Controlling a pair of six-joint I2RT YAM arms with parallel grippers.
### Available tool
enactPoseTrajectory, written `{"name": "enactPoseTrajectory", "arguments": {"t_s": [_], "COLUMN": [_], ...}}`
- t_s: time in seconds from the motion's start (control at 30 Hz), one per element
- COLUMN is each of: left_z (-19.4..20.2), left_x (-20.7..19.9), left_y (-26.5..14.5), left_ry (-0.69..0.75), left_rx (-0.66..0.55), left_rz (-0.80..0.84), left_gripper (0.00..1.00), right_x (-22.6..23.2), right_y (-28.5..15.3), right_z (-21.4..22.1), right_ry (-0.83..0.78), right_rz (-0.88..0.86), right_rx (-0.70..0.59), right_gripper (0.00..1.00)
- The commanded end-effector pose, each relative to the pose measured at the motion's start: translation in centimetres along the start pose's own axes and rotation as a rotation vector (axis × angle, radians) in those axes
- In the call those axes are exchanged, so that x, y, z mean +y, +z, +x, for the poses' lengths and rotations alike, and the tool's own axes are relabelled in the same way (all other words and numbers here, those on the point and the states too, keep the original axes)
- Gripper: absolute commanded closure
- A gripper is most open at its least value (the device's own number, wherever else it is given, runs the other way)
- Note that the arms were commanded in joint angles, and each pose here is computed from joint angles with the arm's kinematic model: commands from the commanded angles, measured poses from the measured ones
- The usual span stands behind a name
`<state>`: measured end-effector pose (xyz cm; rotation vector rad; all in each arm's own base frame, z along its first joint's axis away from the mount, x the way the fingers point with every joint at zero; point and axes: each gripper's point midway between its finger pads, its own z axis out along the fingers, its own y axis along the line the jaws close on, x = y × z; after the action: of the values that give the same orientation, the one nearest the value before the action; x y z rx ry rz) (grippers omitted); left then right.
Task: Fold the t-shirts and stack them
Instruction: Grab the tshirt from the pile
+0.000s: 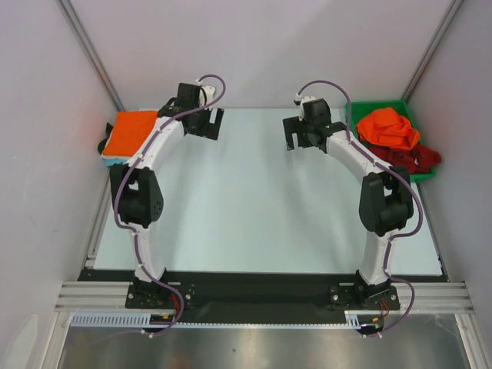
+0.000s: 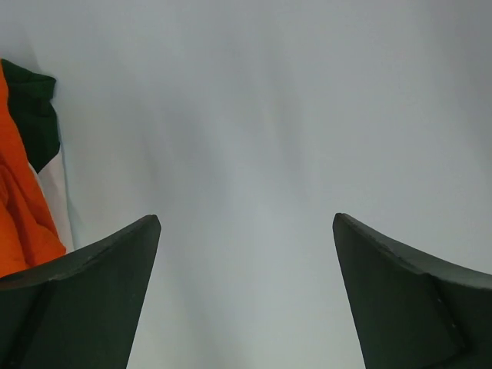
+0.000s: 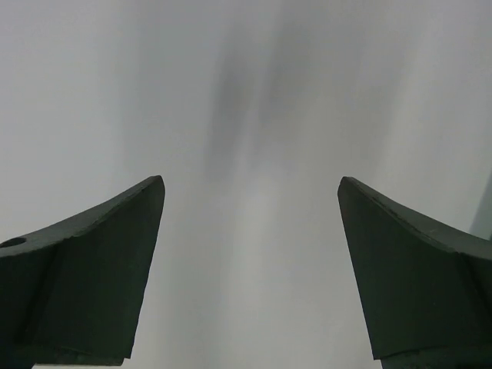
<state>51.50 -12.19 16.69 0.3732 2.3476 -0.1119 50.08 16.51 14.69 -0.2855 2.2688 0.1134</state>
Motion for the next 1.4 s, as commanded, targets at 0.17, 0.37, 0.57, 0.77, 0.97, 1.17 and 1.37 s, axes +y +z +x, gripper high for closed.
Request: {"name": "enactPoseTrajectory", "arguments": {"t_s": [0.17, 0.37, 0.57, 0.77, 0.97, 1.17, 1.37], "left_z": [-0.1, -0.4, 0.5, 0.2, 0.7, 2.1, 2.8], "left_x": [-1.4, -4.4, -6.4, -8.9, -9.0, -9.0, -9.0], "left_y": [-0.5, -1.5, -1.4, -1.7, -0.8, -0.6, -0.5], "left_ry": [0.178, 0.193, 0.290, 0.330, 0.355, 0.370, 0.394], "left_rx": [0.008, -0.009, 0.007, -0.008, 0.009, 0.040, 0.056], "left_rz": [-0.042, 0.054, 0.026, 0.056, 0.034, 0.031, 0.019], "left_gripper": [0.00, 0.00, 0.00, 0.00, 0.00, 0.00, 0.00], "right_x": [-3.8, -12.4, -21.1, -24.9, -29.9, -34.2, -37.7], "right_y": [-5.0, -7.9, -8.9, -7.5, -4.4, -1.9, 0.7], "right_z": [-5.1, -8.1, -5.6, -1.9, 0.4, 1.3, 1.8], "right_ry": [-0.020, 0.019, 0.091, 0.135, 0.139, 0.141, 0.107], "right_rz": [-0.144, -0.063, 0.114, 0.158, 0.214, 0.290, 0.370], "right_rx": [-0.101, -0.191, -0.146, -0.072, -0.014, -0.004, -0.006], "right_gripper": [0.01, 0.09, 0.11, 0.22, 0.25, 0.27, 0.28]}}
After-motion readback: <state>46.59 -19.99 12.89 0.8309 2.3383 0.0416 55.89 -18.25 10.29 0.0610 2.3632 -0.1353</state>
